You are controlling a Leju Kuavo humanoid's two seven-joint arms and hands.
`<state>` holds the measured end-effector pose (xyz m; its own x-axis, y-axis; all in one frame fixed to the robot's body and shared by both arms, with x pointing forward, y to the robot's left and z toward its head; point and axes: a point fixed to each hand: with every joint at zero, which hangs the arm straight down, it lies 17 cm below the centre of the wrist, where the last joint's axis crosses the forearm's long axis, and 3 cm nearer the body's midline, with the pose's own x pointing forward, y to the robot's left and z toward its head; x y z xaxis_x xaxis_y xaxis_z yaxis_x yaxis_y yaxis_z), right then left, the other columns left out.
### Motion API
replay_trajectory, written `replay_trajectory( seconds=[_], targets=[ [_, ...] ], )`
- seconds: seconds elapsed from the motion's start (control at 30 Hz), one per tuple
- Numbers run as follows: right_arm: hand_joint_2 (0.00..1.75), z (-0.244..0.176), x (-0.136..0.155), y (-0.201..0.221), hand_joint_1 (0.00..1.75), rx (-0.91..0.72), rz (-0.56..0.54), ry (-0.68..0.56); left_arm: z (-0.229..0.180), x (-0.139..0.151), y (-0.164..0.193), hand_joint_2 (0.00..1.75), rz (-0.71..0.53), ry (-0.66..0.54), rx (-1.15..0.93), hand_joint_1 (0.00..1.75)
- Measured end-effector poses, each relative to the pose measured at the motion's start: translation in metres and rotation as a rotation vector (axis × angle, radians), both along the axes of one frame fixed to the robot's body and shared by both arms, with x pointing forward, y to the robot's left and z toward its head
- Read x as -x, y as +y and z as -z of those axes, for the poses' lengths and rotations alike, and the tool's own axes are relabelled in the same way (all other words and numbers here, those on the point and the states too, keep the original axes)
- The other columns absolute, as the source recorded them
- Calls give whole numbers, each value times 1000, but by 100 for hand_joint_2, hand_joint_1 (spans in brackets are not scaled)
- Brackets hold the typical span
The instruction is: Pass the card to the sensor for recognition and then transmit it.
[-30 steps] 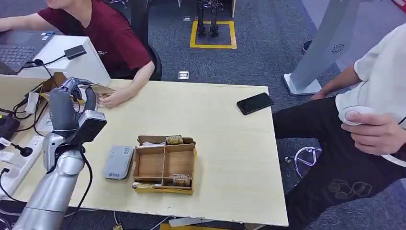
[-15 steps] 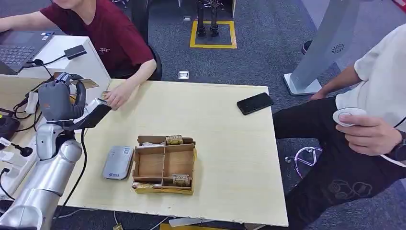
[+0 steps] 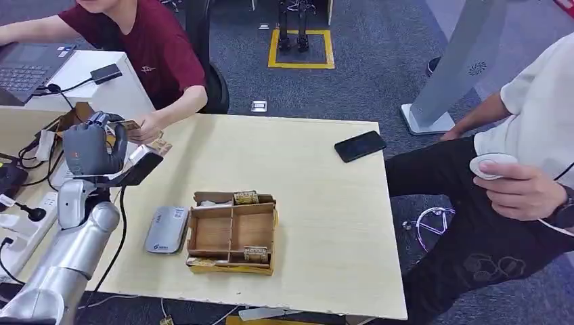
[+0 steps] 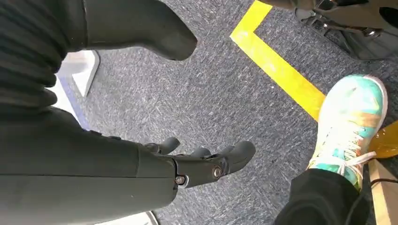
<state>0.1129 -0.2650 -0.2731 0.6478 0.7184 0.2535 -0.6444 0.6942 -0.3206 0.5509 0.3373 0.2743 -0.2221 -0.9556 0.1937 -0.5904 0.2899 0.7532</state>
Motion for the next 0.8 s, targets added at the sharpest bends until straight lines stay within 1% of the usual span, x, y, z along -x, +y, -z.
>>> replay_trajectory(
  seconds=[0.03,0.07,0.1,0.37,0.5,0.57,0.67,0.73,0.8],
  targets=[
    [175,0,0,0,0,0,0,0,0,0,0,175,0,1,0,175],
    [175,0,0,0,0,-1,0,1,1,0,0,175,0,2,1,51],
    [175,0,0,0,0,-1,0,1,2,0,0,175,-1,5,1,0],
    [175,0,1,0,0,-2,0,4,2,0,1,175,1,3,7,0],
    [175,0,1,0,0,0,4,2,0,0,11,175,-46,-3,-17,0],
    [175,0,2,-1,0,0,10,4,-3,2,29,175,-83,-14,-1,0],
    [175,1,6,-2,0,4,17,6,-2,6,71,175,-147,-24,45,0],
    [175,2,10,-3,0,8,24,8,1,15,102,175,-184,-34,83,0],
    [175,3,16,-4,0,10,29,16,3,31,145,175,-235,-65,155,0]
  ],
)
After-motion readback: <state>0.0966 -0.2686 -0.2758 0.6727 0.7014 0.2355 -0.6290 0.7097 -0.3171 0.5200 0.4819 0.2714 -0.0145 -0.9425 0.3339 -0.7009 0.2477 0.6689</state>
